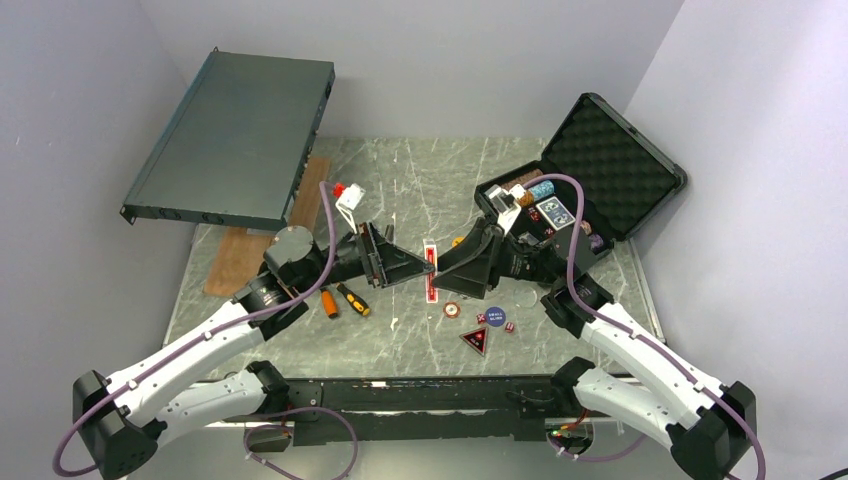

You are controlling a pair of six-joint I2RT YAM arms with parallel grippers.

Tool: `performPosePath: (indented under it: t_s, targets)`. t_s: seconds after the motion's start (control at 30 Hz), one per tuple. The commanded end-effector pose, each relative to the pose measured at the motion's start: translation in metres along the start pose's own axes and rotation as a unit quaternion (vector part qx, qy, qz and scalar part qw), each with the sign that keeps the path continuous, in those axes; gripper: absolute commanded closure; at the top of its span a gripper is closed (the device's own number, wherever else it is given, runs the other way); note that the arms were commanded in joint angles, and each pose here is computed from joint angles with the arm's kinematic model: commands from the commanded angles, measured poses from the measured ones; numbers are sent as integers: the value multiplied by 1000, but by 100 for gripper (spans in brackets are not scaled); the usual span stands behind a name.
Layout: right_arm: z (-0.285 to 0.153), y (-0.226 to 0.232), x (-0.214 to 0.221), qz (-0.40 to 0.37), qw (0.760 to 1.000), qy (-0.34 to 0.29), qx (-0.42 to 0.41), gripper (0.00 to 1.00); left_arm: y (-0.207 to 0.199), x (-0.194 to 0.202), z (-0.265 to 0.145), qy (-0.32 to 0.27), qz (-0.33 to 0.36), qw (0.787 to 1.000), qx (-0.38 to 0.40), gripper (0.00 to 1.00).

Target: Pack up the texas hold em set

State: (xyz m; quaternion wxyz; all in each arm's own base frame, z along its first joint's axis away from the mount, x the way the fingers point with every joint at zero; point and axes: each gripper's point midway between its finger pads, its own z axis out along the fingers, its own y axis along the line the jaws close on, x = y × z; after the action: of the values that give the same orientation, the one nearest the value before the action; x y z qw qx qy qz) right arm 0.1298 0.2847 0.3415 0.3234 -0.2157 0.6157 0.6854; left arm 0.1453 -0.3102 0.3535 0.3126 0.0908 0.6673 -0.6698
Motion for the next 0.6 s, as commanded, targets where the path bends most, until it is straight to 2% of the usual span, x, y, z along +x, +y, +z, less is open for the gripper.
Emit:
performPosePath:
  t_s: [0.0,0.2,0.37,0.57]
  targets:
    - [3,7,-4,-23,1000,-10,-15,15,-16,-10,2,-20,2,999,32,100]
    - [5,2,0,-15,1000,-4,-19,15,-17,-10,3,-20,-2,999,37,100]
    - [5,2,-1,-17,1000,-6,-17,20,-14,-10,3,-22,-4,999,33,100]
    - [6,-1,-2,-19,1000,-7,-13,17,-17,-11,5,-23,-12,999,42,100]
